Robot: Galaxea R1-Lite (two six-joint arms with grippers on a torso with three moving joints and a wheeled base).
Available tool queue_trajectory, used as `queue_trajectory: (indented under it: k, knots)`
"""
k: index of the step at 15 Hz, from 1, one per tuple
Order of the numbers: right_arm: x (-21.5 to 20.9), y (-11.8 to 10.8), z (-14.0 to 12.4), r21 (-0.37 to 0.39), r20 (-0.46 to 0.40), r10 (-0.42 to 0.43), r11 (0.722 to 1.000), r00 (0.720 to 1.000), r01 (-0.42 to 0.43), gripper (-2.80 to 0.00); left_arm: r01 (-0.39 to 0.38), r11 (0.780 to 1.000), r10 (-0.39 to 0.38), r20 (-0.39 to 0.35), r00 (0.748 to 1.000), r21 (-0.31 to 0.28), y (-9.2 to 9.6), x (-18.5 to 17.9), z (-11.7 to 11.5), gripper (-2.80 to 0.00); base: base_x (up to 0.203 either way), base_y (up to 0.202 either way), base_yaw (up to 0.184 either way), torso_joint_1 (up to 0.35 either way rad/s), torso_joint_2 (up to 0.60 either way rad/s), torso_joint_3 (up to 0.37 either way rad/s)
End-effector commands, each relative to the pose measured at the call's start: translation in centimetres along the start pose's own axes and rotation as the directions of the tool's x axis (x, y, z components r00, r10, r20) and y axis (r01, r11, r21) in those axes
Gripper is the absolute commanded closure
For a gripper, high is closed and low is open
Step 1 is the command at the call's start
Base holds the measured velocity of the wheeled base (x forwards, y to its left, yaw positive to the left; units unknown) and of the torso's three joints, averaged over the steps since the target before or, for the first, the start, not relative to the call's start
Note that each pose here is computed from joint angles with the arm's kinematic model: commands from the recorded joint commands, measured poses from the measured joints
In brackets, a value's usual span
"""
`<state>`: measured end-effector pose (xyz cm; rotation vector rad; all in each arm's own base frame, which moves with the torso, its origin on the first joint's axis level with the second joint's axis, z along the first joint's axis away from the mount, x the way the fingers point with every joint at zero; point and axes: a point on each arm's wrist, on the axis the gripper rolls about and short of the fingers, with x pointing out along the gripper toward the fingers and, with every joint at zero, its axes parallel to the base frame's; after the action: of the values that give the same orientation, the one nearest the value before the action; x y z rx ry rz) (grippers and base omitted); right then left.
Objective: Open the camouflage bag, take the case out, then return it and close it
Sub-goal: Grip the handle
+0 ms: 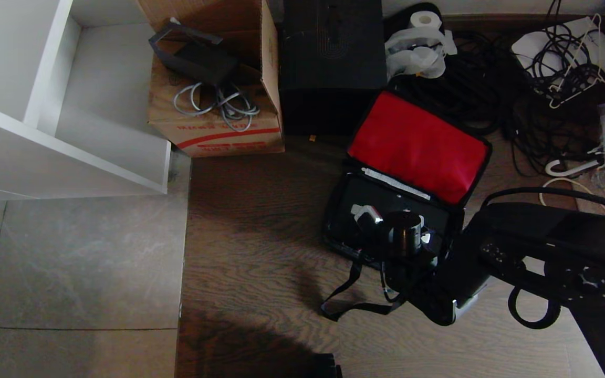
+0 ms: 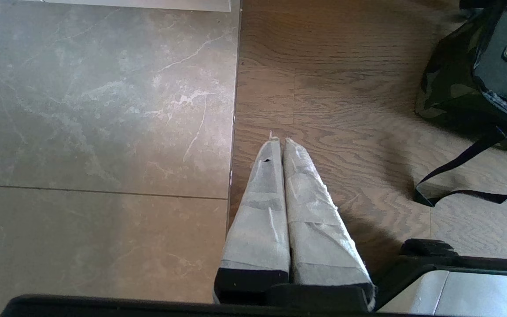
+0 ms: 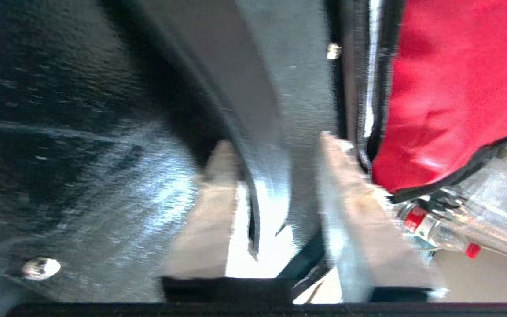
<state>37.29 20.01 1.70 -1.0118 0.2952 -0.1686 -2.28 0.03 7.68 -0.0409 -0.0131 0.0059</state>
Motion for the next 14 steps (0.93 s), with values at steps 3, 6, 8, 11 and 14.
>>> queue_trajectory:
  k: [3, 6, 8, 11, 14]
  knots:
    - [-1.1, -1.0, -0.4, -0.037, 0.057, 0.081, 0.996, 0.995, -0.079, -2.8, 0.0, 1.0, 0.0, -0.001, 1.0, -0.001, 0.0, 0.0, 0.0, 0.0, 0.0, 0.0, 0.0, 0.0, 0.0, 0.0]
    - [-3.0, -4.1, 0.0, -0.013, 0.102, 0.083, 0.997, 0.991, -0.082, -2.8, 0.0, 1.0, 0.0, 0.0, 1.0, -0.001, 0.0, 0.0, 0.0, 0.0, 0.0, 0.0, 0.0, 0.0, 0.0, 0.0]
    - [-4.9, -6.2, 0.3, -0.003, 0.161, 0.106, 0.994, 0.981, -0.107, -2.8, 0.0, 1.0, 0.0, -0.001, 1.0, -0.001, 0.0, 0.0, 0.0, 0.0, 0.0, 0.0, 0.0, 0.0, 0.0, 0.0]
    - [-6.3, -7.7, 0.0, 0.002, 0.211, 0.128, 0.991, 0.969, -0.131, -2.8, 0.0, 1.0, 0.0, -0.001, 1.0, -0.001, 0.0, 0.0, 0.0, 0.0, 0.0, 0.0, 0.0, 0.0, 0.0, 0.0]
    - [-6.4, -8.4, 0.3, 0.03, 0.229, 0.099, 0.994, 0.968, -0.109, -2.8, 0.0, 1.0, 0.0, -0.001, 1.0, -0.001, 0.0, 0.0, 0.0, 0.0, 0.0, 0.0, 0.0, 0.0, 0.0, 0.0]
